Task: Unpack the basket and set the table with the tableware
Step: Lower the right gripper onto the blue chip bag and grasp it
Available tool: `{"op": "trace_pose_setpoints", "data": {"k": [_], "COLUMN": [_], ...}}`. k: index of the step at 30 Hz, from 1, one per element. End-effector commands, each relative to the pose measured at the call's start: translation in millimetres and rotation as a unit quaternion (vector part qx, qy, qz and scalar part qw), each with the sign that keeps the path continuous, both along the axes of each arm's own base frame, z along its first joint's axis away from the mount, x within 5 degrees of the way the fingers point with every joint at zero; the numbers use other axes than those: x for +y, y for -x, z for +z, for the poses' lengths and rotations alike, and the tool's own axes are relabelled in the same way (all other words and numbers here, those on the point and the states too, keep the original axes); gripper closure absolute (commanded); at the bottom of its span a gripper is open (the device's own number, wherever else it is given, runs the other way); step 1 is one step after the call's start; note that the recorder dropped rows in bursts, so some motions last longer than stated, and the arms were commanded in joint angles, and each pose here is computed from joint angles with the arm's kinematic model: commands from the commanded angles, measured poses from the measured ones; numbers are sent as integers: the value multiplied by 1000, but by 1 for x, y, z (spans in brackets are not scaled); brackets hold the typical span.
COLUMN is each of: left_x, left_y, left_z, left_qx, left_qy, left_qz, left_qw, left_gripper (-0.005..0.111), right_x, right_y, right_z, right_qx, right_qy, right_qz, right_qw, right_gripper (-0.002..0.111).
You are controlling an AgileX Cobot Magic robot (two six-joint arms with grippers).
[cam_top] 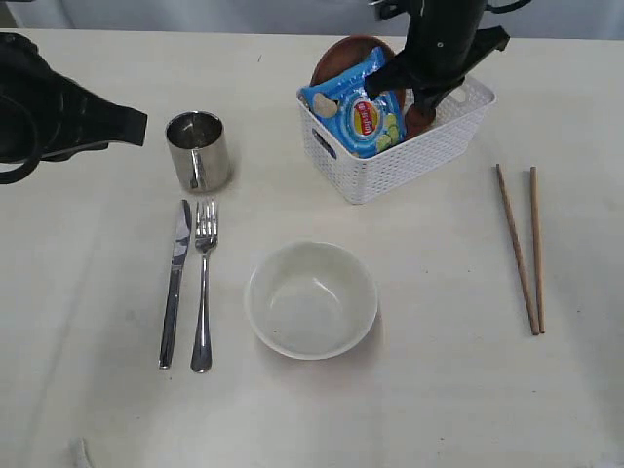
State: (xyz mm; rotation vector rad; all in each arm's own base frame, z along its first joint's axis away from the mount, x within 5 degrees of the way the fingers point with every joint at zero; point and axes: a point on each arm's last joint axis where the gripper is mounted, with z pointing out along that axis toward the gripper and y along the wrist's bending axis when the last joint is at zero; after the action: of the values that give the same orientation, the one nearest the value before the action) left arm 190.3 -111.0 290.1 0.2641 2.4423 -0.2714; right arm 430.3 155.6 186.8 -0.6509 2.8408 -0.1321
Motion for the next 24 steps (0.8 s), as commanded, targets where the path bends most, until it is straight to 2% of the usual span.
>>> {"op": "trace_pose_setpoints", "data": {"k": [1,7,10,19,24], "left_x": [0,0,0,1,1], "left_y": [0,0,0,1,1], "left_z": [0,0,0,0,0], "left_qx": [-7,-7,-7,-2,-1], "left_qy": [1,1,1,-3,-2], "left_qz": [-2,-2,-2,-1,-1], "left_qw": [1000,1000,1000,1000,1000], "left_gripper": [107,107,107,107,107], "right_x": [-2,6,8,20,13], "right_y": [4,15,20,31,21], "right_z": [1,-1,0,29,39], "right_qx": [25,85,108,83,28], "right_qy": [-8,-54,-54,-74,-86], "right_qz": [-16,-39,-61,-42,-40], "right_qw": [1000,994,991,993,995], "right_gripper": [109,109,109,109,108]}}
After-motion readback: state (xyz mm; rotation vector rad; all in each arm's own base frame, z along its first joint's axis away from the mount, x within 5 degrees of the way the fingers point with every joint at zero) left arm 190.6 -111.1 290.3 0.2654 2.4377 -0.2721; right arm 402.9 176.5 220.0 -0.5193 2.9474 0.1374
